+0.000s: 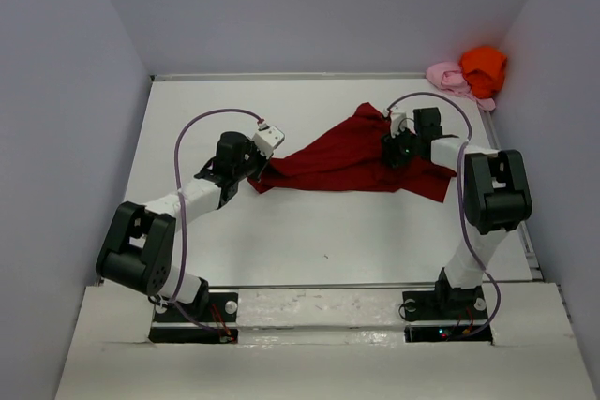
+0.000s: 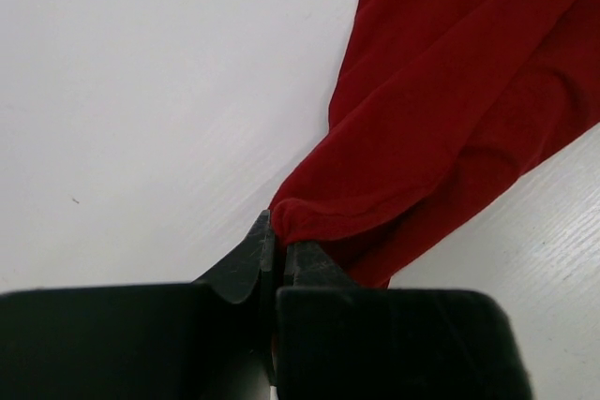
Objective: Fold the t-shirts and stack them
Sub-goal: Flatten the tshirt out
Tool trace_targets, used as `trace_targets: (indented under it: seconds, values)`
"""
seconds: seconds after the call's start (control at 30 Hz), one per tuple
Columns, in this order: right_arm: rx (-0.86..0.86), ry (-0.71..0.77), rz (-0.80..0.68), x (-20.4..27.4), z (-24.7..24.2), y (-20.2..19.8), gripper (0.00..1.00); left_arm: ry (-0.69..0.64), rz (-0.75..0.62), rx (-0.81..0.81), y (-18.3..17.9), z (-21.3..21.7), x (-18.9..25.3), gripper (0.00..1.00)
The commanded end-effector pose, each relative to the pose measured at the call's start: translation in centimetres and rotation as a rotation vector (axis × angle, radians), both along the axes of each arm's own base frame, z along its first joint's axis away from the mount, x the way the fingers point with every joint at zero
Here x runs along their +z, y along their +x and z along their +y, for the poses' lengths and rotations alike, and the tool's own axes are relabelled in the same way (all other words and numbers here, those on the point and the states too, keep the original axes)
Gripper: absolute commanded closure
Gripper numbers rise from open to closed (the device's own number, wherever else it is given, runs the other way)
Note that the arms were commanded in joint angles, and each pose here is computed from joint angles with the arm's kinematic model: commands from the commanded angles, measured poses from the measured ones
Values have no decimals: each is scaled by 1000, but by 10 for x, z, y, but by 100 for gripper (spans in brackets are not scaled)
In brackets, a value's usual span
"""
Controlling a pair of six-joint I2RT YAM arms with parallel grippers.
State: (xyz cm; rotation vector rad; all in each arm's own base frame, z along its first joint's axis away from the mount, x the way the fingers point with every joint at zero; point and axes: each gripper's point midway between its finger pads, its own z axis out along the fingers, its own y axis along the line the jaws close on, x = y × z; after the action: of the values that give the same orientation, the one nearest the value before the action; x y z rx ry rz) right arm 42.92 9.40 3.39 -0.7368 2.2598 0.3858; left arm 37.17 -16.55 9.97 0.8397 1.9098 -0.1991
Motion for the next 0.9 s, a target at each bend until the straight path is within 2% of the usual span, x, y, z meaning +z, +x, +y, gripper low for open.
trace_targets:
  seconds: [0.0, 0.03, 0.07, 0.23, 0.5, 0.7, 0.87]
  values:
    - [-5, -22, -2, 2, -2, 8, 63, -28, -54, 3, 13, -6, 21, 100]
    - [-9, -24, -3, 2, -2, 9, 89, -27, -55, 2, 12, -6, 21, 100]
    - [-10, -25, -5, 3, -3, 9, 99, -26, -57, 5, 13, -5, 21, 100]
    - [-27, -61, -50, 17, -10, 12, 100, -23, -62, 11, 14, -4, 22, 100]
    - [-193, -144, -253, 86, -61, 31, 100, 0, -92, 91, 20, 10, 26, 100]
    - [-332, -298, -332, 90, -101, 44, 100, 12, -108, 137, 23, 18, 28, 100]
    - [-396, -359, -359, 87, -121, 53, 100, 17, -142, 198, 28, 29, 38, 100]
